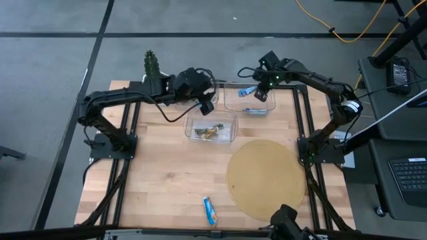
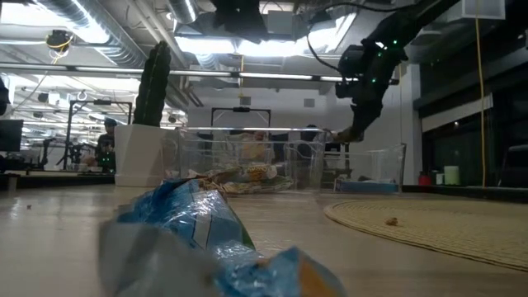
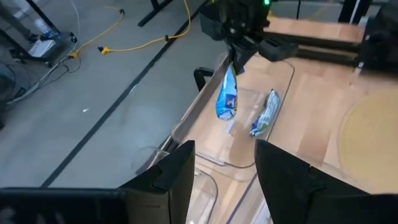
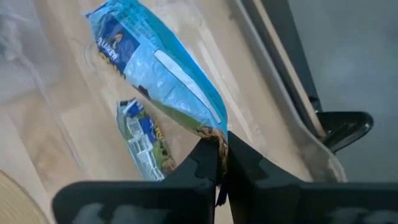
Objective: Pick and place Granola Bars by type
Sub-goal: Put the blue granola bar into the top right transparent bin
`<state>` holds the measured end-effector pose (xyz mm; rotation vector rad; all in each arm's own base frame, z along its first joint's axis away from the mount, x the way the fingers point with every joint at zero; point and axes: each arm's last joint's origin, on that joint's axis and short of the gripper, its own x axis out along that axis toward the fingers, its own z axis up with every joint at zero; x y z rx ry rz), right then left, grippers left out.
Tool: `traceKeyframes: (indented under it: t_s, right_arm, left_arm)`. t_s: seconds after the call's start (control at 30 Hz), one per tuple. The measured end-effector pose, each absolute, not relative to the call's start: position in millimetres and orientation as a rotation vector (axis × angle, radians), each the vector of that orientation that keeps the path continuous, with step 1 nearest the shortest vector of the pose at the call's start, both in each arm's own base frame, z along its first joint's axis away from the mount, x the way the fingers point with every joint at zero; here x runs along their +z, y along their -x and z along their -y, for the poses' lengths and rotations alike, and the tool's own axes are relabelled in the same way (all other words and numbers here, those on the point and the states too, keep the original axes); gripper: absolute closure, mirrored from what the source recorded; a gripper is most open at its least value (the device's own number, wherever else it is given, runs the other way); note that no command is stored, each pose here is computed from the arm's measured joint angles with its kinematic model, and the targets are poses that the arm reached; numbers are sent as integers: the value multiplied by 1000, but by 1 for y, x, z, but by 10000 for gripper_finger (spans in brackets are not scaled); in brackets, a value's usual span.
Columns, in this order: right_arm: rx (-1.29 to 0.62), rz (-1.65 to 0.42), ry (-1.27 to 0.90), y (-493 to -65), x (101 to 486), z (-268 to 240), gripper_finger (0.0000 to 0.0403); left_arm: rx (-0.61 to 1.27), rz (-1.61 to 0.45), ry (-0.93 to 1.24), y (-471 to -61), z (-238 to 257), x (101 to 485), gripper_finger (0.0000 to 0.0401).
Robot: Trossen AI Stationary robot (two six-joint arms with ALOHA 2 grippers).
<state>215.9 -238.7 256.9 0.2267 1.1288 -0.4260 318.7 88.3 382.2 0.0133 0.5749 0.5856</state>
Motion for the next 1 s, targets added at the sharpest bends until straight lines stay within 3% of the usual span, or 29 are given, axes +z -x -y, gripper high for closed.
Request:
traceKeyframes:
  t_s: [0.47,0.73,1.0]
  right_arm:
    - [-411,-1247,-282,-232,195,258,385]
    - [-407,-1246,-276,-233,190,260,380]
    - [-407,-1247,-277,-233,190,260,337]
  left_arm:
    - [497,-647,-15,-336,-93,361,242]
    - [502,-642,7,-336,-93,361,242]
    - [496,-642,5,-336,-91,361,242]
